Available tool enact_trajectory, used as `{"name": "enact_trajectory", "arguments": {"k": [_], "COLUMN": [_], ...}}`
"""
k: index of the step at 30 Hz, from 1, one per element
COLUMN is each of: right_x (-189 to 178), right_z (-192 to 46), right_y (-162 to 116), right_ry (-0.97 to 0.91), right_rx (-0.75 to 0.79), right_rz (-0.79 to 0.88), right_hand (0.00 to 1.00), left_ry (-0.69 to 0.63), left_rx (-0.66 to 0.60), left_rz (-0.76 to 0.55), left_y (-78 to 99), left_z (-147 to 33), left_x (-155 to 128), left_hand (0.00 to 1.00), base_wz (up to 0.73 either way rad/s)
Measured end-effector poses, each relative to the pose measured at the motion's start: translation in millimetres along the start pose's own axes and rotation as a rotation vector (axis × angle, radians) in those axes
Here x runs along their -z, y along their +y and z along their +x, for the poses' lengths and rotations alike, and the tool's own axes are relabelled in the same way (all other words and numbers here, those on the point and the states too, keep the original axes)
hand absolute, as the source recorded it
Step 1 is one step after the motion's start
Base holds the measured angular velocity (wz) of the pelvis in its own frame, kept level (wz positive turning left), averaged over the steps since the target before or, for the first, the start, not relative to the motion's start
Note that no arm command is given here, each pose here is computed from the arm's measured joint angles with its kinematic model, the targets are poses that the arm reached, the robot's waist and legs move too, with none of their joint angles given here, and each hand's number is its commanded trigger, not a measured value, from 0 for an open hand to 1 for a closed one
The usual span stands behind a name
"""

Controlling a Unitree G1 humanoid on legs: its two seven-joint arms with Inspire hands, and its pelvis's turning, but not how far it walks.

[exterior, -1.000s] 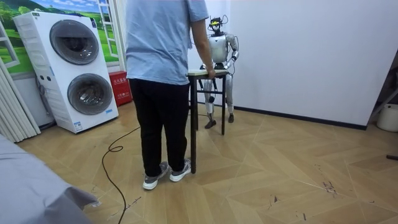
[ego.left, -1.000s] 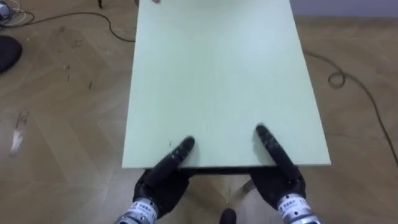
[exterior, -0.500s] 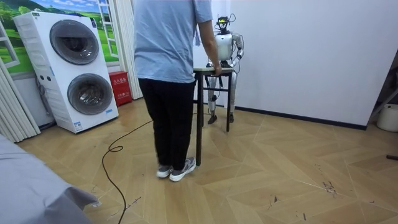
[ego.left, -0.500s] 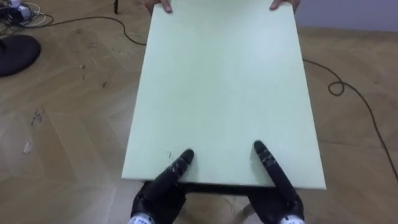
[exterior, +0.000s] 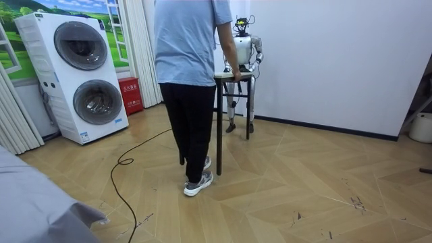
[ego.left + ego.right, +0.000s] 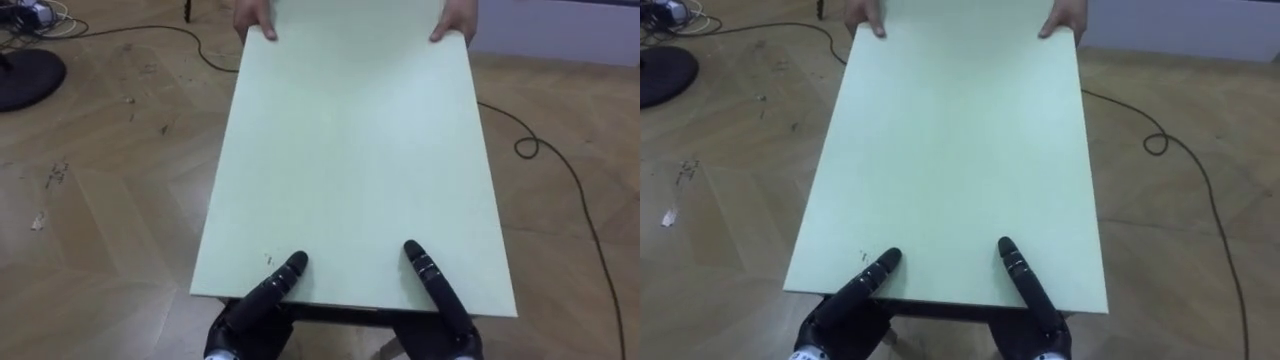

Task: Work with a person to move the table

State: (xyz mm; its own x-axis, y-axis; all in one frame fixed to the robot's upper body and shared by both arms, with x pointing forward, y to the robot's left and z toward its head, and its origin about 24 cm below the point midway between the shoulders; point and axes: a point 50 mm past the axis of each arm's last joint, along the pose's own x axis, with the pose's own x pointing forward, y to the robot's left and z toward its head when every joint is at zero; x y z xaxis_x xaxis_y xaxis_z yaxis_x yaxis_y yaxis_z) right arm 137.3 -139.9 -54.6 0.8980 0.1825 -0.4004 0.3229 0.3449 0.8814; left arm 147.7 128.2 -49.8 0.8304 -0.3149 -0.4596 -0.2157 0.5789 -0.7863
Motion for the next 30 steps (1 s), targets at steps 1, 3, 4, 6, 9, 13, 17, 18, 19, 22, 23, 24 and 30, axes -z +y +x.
{"name": "enact_trajectory", "arguments": {"k": [1, 3, 4, 6, 9, 13, 17, 18, 19, 22, 23, 24, 30], "right_x": [0, 2, 3, 4, 7, 10, 12, 14, 14, 16, 16, 17, 13], "right_z": [-1, -1, -1, -1, -3, -10, -15, -15, -18, -22, -22, -24, -30], "right_y": [-1, 0, 0, 0, -1, -5, -9, -8, -11, -13, -13, -14, -18], "right_ry": [0.001, 0.002, 0.0, -0.004, -0.009, -0.027, -0.045, -0.049, -0.059, -0.071, -0.074, -0.081, -0.053], "right_rx": [0.002, -0.001, -0.001, 0.0, 0.001, 0.008, 0.007, 0.004, 0.006, 0.003, 0.003, 0.001, -0.013], "right_rz": [0.006, 0.013, 0.014, 0.015, 0.019, 0.033, 0.051, 0.058, 0.063, 0.09, 0.097, 0.107, 0.064], "right_hand": [1.0, 1.0, 1.0, 1.0, 1.0, 1.0, 1.0, 1.0, 1.0, 1.0, 1.0, 1.0, 1.0], "left_ry": [0.001, 0.0, 0.0, -0.001, 0.0, 0.003, 0.009, 0.01, 0.012, 0.013, 0.014, 0.018, 0.04], "left_rx": [0.0, 0.001, 0.002, 0.002, 0.0, -0.001, 0.002, 0.004, 0.007, 0.014, 0.017, 0.023, 0.025], "left_rz": [0.003, 0.006, 0.008, 0.01, 0.011, 0.039, 0.049, 0.049, 0.04, 0.034, 0.035, 0.038, 0.016], "left_y": [0.3, 0.3, 0.2, 0.2, 0.4, 0.3, -0.6, -0.9, -2.3, -4.6, -5.4, -7.4, -1.7], "left_z": [-0.2, -0.4, -0.6, -0.7, -0.7, -0.7, -0.4, -0.3, 0.2, 1.6, 2.5, 4.1, -3.6], "left_x": [0, -1, -1, -2, -2, -1, 1, 2, 4, 5, 5, 5, 13], "left_hand": [1.0, 1.0, 1.0, 1.0, 1.0, 1.0, 1.0, 1.0, 1.0, 1.0, 1.0, 1.0, 1.0], "base_wz": [0.08, 0.02, 0.05, 0.06, 0.08, 0.2, 0.24, 0.31, 0.3, 0.43, 0.57, 0.64, 0.05]}}
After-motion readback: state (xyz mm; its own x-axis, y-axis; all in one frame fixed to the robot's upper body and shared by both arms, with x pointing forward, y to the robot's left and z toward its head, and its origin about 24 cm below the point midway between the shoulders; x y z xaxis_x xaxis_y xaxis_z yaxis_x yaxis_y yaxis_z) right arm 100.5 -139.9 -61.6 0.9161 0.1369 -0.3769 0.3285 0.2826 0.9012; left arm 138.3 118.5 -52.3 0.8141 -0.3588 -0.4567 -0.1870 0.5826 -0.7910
